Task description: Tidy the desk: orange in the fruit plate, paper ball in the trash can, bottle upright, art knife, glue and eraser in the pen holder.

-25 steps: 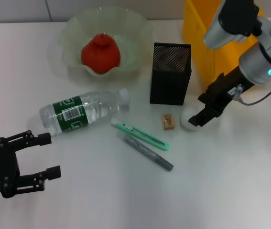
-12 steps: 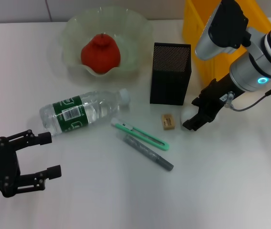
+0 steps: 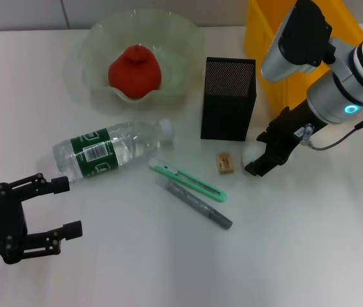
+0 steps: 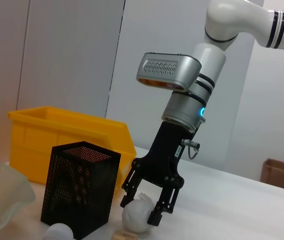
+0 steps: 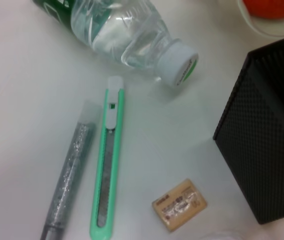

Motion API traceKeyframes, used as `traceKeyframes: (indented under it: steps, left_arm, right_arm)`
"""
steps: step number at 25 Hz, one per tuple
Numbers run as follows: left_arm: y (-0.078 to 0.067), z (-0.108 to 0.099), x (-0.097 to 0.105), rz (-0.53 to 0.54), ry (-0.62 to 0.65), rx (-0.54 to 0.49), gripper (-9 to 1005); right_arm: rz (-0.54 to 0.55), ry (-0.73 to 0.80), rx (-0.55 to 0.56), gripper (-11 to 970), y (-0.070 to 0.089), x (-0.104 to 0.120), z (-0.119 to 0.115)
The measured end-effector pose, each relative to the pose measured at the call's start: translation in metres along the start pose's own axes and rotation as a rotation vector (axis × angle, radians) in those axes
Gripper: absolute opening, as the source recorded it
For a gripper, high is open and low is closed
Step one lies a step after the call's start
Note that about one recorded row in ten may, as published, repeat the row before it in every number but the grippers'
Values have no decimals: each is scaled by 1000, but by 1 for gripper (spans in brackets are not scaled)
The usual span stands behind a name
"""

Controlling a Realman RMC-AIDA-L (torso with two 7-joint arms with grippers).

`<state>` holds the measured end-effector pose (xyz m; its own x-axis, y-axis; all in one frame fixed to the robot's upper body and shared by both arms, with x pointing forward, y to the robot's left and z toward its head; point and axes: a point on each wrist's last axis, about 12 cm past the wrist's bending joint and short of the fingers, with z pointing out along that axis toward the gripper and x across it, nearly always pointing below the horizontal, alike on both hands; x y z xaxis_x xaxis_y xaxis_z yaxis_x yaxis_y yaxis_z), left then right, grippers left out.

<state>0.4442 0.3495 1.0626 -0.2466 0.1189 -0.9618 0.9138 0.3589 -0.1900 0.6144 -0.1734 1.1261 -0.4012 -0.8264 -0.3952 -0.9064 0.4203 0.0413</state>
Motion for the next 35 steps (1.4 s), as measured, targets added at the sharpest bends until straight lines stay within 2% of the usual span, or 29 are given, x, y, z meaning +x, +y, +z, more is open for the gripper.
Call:
traceKeyframes:
  steps: [9,14,22,26,30,35]
  left_arm:
    - [1,1,-1,4,0,3,829]
    - [1,1,-1,5,1,2,829]
    - [1,0,-2,1,2,0,828]
    - [2,-1,-2,1,1,-4,828]
    - [2,-1,-2,1,1,-6,828]
    - [3,-1,-3,2,1,-6,828]
  right_arm:
    - [0,4,-9,678,1,1,2]
    - [1,3,-9,544,2,1,2]
    - [-7,1,-10,542,2,0,-1]
    - [-9,-22,-12,543,3,0,-10]
    - [-10,-69,-34,543,8,0,-22]
    - [14,-169,-86,543,8,11,-35]
